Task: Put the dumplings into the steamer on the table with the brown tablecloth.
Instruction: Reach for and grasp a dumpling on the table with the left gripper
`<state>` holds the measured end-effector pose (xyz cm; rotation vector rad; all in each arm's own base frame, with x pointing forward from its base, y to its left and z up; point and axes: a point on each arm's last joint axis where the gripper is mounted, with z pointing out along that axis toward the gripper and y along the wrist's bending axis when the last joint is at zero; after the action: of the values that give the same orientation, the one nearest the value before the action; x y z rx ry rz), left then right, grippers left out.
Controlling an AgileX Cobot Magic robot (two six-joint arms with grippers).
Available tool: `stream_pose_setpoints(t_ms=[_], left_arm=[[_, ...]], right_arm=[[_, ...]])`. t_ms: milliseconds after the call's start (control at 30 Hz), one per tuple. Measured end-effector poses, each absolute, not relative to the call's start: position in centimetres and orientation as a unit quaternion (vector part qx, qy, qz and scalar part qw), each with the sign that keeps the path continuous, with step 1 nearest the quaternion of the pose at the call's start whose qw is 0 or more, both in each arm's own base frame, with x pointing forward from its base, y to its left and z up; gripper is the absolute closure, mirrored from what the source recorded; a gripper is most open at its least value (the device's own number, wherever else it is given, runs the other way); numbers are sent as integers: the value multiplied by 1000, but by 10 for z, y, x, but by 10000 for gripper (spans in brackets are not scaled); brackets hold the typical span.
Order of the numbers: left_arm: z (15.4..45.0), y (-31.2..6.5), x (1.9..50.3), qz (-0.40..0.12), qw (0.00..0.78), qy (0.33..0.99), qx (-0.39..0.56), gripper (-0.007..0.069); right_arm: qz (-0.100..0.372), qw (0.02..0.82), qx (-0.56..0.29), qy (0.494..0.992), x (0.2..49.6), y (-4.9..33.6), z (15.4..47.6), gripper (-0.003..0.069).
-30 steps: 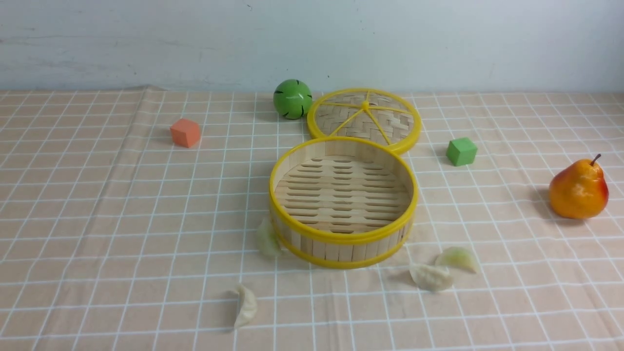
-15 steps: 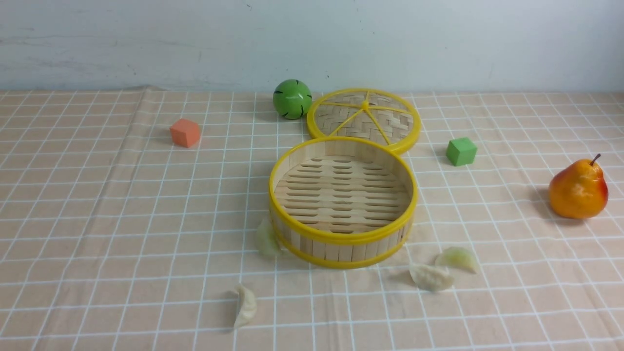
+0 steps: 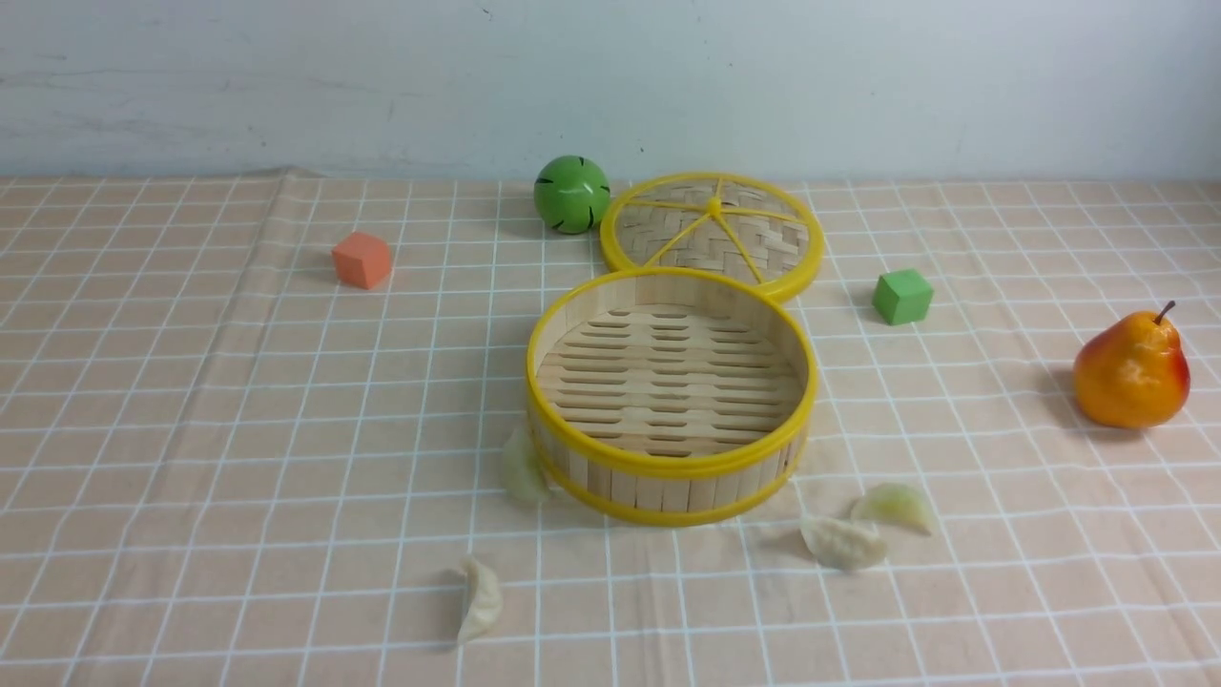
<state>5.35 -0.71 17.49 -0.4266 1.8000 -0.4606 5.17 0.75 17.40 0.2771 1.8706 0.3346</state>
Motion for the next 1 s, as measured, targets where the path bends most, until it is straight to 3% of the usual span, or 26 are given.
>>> stream_pose_setpoints(t_ms=[133, 233, 300, 500, 700, 733, 833, 967, 1000], left_arm=[[182, -15, 54, -411, 496, 668, -372, 387], [186, -18, 54, -496, 434, 605, -446, 387], [187, -18, 54, -508, 425, 595, -455, 387], [188, -20, 54, -525, 412, 582, -463, 387], [240, -24, 43, -479, 522, 634, -309, 387], [265, -25, 35, -450, 567, 644, -246, 393], [303, -28, 34, -384, 592, 687, -171, 448], [328, -28, 56, -300, 547, 771, -128, 554], [340, -28, 71, -254, 500, 821, -105, 620]], right_arm=[[339, 497, 284, 746, 50, 20, 176, 420], [462, 414, 382, 685, 49, 28, 178, 420], [484, 399, 394, 671, 49, 30, 180, 420], [467, 428, 365, 682, 50, 29, 181, 420], [427, 460, 285, 724, 48, 32, 183, 420], [415, 476, 251, 733, 47, 33, 190, 420], [389, 530, 189, 729, 43, 32, 220, 468], [336, 547, 156, 751, 51, 30, 250, 593], [293, 545, 127, 775, 62, 28, 269, 659]])
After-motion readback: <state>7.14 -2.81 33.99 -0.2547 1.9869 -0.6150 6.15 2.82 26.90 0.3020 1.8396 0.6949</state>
